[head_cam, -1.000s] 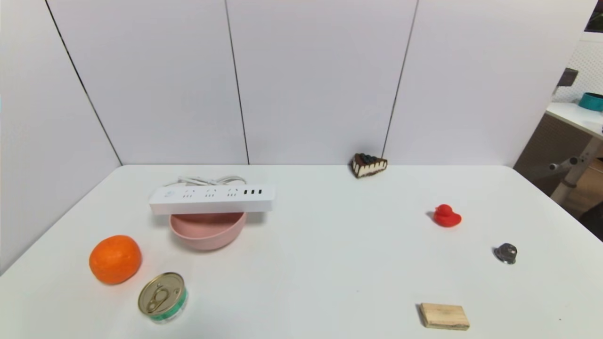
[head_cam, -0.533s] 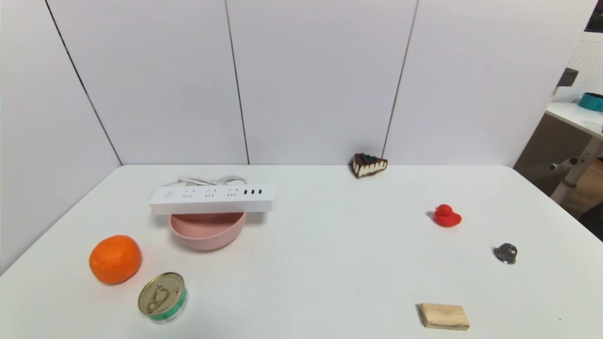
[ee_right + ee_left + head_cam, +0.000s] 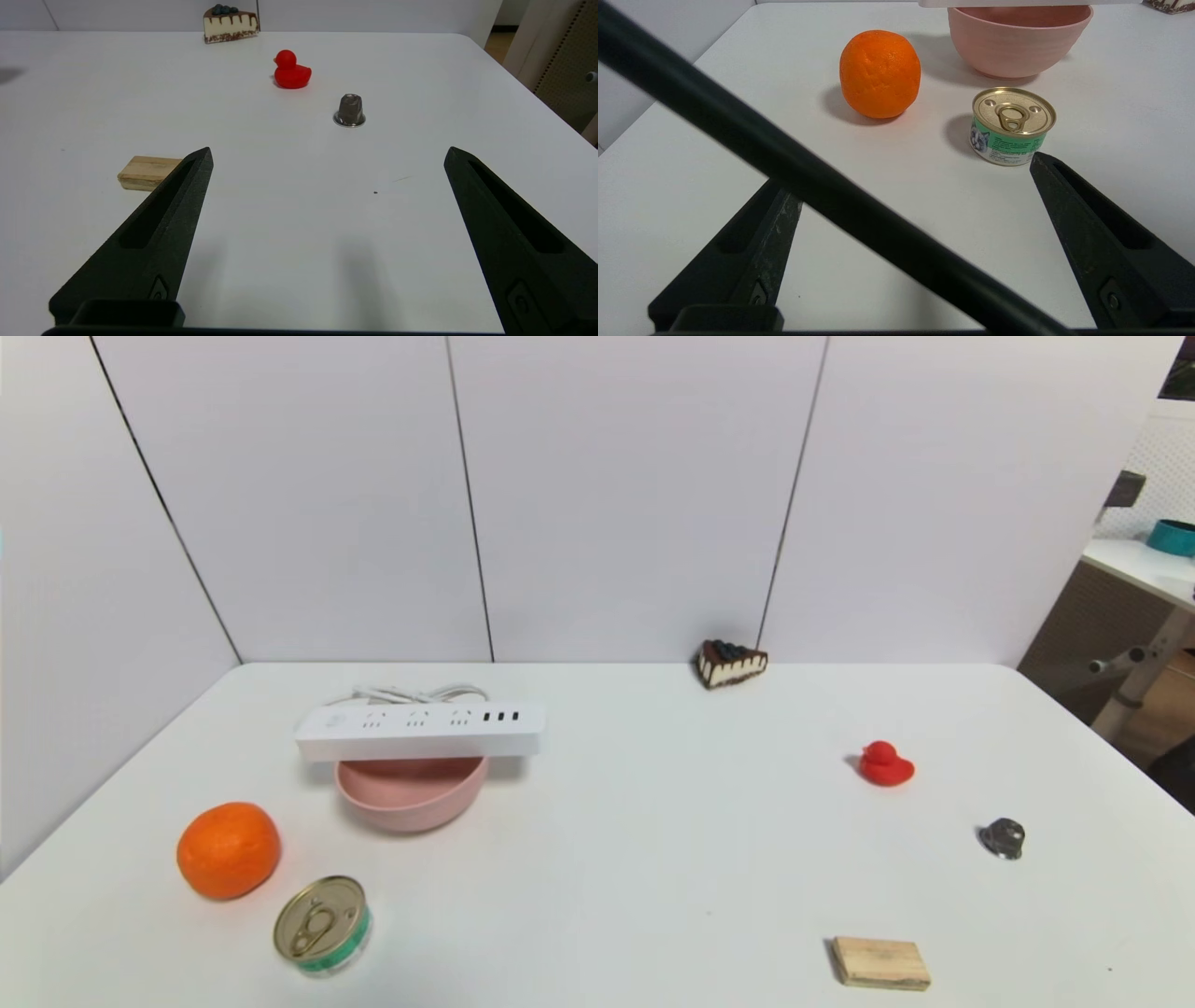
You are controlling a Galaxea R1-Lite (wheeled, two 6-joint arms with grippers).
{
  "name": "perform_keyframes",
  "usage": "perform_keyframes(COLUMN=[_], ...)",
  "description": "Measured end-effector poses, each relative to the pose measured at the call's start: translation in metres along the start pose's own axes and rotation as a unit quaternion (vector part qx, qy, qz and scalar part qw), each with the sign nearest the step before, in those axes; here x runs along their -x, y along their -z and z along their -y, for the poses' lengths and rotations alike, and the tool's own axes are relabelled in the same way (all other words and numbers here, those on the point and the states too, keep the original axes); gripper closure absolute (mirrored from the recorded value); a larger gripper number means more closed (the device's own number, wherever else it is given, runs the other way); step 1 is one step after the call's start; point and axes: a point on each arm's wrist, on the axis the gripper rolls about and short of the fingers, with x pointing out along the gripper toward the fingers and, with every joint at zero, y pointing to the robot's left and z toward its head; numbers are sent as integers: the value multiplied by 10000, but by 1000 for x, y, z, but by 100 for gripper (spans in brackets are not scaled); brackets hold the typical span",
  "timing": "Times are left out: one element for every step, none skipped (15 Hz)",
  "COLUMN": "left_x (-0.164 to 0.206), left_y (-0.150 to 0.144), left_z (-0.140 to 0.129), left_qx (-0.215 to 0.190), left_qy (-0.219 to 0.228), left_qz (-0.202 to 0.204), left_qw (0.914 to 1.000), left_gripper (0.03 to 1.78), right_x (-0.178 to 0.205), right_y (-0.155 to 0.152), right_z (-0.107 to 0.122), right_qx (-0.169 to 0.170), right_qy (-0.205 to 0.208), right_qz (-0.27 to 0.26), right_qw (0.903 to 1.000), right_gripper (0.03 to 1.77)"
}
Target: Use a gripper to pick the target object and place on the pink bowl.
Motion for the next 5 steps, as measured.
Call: perform_keyframes(left_x=[0, 0, 0, 0, 0], left_y=[0, 0, 0, 0, 0], left_z=[0, 0, 0, 0, 0], left_qx=[1, 0, 0, 0, 1], left_qy=[0, 0, -2, 0, -2], left_qz=[0, 0, 2, 2, 2], left_qw=[10000, 10000, 10000, 10000, 10000], left_gripper=[12, 12, 12, 12, 12], right_x=[0, 0, 0, 0, 0], right_y=[0, 0, 0, 0, 0], right_z=[0, 0, 0, 0, 0], right_qx=[-57, -65, -46, -59, -60], right_qy=[23, 31, 31, 33, 35], right_qz=[-2, -8, -6, -2, 0], right_qw=[10000, 10000, 10000, 10000, 10000], right_gripper=[9, 9, 9, 9, 9])
